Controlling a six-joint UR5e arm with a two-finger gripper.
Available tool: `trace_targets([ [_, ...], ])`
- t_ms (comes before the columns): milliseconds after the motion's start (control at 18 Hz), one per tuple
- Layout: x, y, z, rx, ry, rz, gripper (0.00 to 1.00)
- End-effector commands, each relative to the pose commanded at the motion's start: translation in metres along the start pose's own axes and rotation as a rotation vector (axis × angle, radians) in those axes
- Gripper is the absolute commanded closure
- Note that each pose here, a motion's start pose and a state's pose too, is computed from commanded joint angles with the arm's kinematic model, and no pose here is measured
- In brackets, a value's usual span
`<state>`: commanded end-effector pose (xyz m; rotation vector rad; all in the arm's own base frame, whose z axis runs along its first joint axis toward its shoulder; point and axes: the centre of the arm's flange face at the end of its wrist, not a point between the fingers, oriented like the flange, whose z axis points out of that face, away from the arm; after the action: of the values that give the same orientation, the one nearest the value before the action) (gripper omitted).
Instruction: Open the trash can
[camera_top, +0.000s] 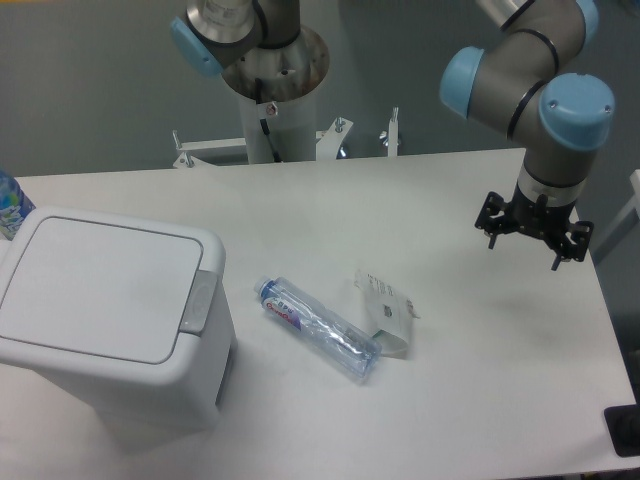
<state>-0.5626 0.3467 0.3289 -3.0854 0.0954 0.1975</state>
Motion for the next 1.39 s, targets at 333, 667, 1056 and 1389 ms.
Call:
trace_targets([
  [333, 0.004, 0.0, -0.002, 0.006, 0.003, 0.003, 0.0],
  [667, 0.007, -0.008, -0.001, 0.03, 0.011, 0.001, 0.0],
  [1056, 0.023, -0.003, 0.008, 0.051, -0.021, -0.007, 0.0],
  [1389, 0.028, -0.008, 0.008, 0.077, -0.015, -0.109, 0.0],
])
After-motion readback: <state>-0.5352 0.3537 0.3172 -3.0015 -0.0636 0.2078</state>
